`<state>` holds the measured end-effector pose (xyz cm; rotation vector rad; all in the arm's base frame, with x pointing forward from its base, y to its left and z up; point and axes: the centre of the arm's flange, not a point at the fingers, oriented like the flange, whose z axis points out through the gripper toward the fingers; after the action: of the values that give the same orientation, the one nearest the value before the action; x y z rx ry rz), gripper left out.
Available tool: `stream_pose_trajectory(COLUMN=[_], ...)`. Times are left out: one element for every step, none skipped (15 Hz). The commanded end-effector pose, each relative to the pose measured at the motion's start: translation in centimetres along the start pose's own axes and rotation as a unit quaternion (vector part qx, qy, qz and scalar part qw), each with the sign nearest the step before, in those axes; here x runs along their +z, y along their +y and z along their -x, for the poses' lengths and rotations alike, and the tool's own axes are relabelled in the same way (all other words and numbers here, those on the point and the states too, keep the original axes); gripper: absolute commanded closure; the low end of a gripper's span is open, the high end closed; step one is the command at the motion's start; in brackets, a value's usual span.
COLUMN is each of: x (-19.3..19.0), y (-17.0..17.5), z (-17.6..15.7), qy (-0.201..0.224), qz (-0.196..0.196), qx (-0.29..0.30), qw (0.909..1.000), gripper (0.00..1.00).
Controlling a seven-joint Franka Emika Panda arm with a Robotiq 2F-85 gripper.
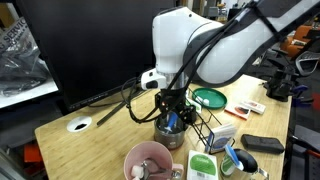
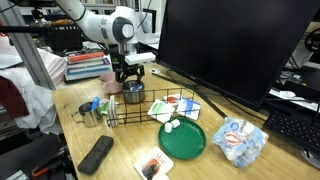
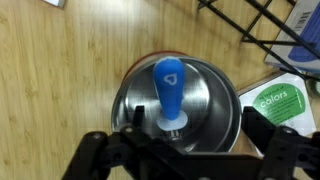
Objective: Pick up the blue spoon from the silver bowl and put it on the green plate
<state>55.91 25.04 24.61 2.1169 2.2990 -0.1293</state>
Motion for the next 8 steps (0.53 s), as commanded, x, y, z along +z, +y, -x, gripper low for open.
stream_pose_trajectory(x=[-0.16,-0.27,-0.31,-0.30,-0.27,-0.23,-0.16,-0.08], y=[0.96,1.04,1.07,1.11,1.15,1.19,1.23,1.28], z=[0.14,0.18,0.23,0.29,0.30,0.34,0.37,0.40], qy=[-0.008,-0.008,-0.009,-0.009,-0.009,-0.010,-0.010,-0.011], qz=[-0.012,-0.014,-0.016,-0.019,-0.021,-0.024,-0.028,-0.030], qx=[-0.017,-0.018,-0.019,-0.021,-0.022,-0.024,-0.026,-0.028], qw=[0.9997,0.9997,0.9996,0.9996,0.9995,0.9994,0.9992,0.9991], gripper=[0.09,0.06,0.06,0.04,0.04,0.02,0.02,0.02])
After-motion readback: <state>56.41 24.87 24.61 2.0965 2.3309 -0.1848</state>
